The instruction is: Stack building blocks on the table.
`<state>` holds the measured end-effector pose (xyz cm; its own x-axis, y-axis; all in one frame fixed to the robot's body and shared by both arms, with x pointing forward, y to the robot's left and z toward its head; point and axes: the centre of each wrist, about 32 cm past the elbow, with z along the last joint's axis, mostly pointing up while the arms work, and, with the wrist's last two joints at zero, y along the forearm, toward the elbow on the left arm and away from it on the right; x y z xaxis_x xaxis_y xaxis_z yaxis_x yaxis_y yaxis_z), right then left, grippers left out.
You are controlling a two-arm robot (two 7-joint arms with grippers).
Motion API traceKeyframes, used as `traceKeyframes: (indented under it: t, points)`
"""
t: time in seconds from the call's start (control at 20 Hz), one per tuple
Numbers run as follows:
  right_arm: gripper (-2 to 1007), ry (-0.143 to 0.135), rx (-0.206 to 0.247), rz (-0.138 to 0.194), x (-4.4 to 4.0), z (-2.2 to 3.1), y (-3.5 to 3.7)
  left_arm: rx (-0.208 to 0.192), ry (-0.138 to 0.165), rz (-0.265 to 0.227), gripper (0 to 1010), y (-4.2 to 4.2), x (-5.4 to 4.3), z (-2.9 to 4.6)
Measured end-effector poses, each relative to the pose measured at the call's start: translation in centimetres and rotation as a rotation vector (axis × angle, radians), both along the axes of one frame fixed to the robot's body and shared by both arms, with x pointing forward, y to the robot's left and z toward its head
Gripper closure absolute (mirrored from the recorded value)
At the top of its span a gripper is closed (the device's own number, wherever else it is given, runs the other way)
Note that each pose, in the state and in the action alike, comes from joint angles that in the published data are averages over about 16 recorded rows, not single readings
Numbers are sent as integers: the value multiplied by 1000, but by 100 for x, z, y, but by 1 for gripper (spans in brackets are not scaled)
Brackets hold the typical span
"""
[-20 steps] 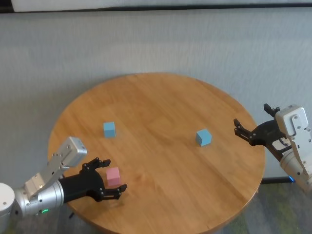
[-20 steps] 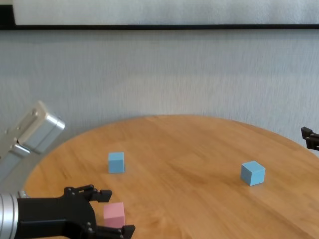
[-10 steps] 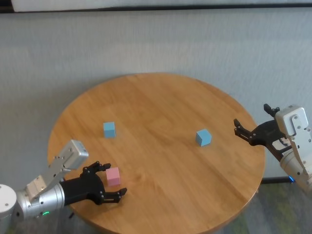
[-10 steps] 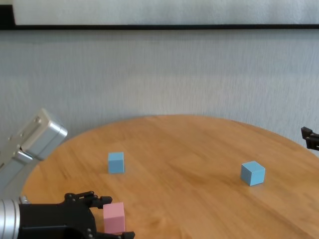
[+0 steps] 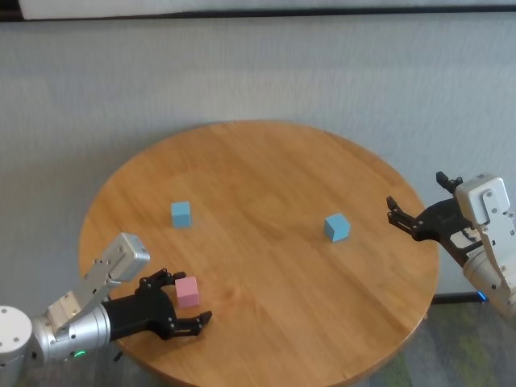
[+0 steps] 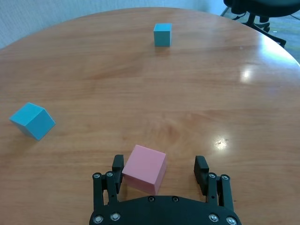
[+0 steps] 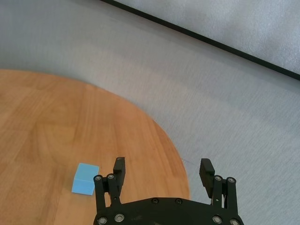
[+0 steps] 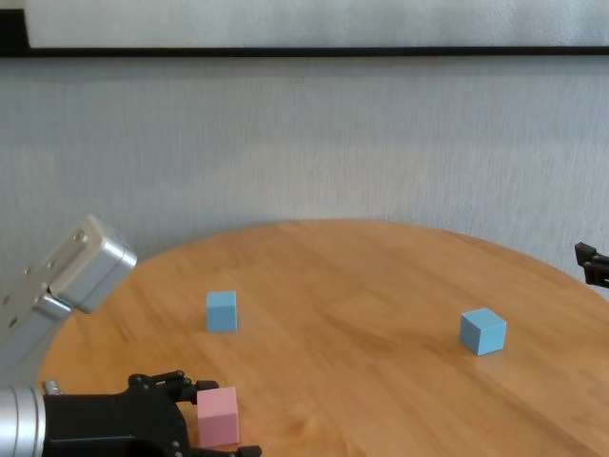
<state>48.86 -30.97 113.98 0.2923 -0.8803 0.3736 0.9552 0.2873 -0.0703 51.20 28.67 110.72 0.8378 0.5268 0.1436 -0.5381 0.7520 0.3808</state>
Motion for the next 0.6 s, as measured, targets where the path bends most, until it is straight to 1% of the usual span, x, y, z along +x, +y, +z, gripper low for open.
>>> traceKeyframes:
  t: [0.25,0.6]
  points:
    - [5,0,0,0,0,0,0,0,1,3,141,-7,-1,-9]
    - [5,0,0,0,0,0,0,-1,-3,6,341,-8,-6,-6]
